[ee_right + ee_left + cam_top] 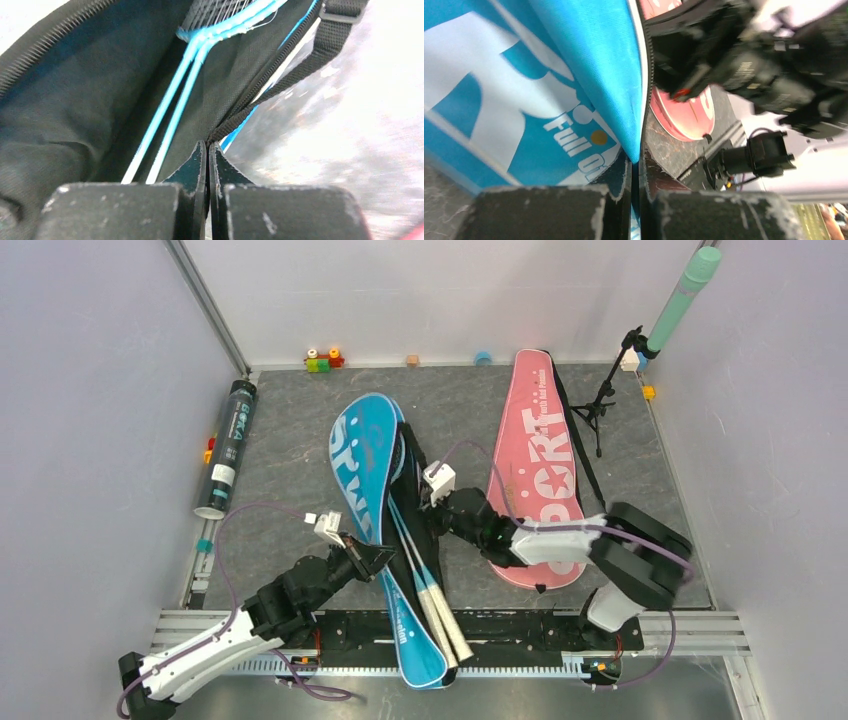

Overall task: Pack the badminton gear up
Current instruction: Adjust the racket in the racket bag.

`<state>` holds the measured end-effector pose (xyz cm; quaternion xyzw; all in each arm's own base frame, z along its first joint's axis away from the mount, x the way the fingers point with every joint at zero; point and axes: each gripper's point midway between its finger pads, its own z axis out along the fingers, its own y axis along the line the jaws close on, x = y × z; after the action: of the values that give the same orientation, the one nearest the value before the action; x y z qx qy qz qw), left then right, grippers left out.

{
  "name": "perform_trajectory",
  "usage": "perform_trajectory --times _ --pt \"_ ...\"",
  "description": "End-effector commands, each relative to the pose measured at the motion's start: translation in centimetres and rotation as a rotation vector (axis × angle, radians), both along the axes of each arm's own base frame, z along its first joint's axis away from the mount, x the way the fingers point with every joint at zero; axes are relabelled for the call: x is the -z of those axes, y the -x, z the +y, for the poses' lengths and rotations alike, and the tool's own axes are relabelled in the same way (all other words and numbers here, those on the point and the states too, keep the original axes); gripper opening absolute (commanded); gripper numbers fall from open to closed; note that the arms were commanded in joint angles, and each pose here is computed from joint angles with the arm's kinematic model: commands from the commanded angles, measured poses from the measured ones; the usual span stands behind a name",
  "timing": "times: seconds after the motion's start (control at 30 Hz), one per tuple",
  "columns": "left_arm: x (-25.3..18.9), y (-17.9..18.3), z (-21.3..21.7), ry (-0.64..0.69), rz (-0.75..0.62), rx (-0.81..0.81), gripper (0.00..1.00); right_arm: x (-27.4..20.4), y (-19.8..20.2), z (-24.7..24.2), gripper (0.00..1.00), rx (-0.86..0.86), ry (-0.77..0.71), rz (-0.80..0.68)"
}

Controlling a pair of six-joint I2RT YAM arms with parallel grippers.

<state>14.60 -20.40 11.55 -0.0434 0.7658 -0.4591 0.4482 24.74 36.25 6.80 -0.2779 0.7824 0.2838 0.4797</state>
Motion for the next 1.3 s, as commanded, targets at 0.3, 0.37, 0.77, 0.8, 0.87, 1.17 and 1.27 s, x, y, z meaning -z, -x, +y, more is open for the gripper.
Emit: perform_trajectory --times 0.3,0.37,0.77,0.8,0.87,1.17,1.27 --pt "-2.4 -5.7 2.5 -0.045 -0.028 -0.36 0.18 -16.6 -5.2 -4.2 0.0 0.053 0.364 -0.497" --pt "-1.9 -6.4 2.0 -0.098 -0.018 -0.376 0.19 -17.1 -5.2 -3.8 0.0 0.028 0.402 -0.509" --pt "-1.3 -7.2 1.0 -0.172 0.013 -0.382 0.86 -17.7 -4.4 -0.6 0.0 -0.073 0.377 -0.522" --pt "-1.5 -7.2 1.1 -0.169 0.006 -0.383 0.95 -17.5 -4.4 -0.6 0.0 -0.07 0.378 -0.518" --pt "-1.7 -7.3 1.2 -0.171 -0.003 -0.386 1.0 -17.3 -4.0 -0.1 0.0 -0.093 0.352 -0.512" --pt "0.3 -9.0 1.0 -0.286 -0.01 -0.406 1.0 -15.9 -3.0 0.4 0.0 -0.132 0.304 -0.469" --pt "0.2 -10.0 -0.2 -0.249 -0.008 -0.383 0.91 -14.8 -2.5 0.6 0.11 -0.147 0.287 -0.416"
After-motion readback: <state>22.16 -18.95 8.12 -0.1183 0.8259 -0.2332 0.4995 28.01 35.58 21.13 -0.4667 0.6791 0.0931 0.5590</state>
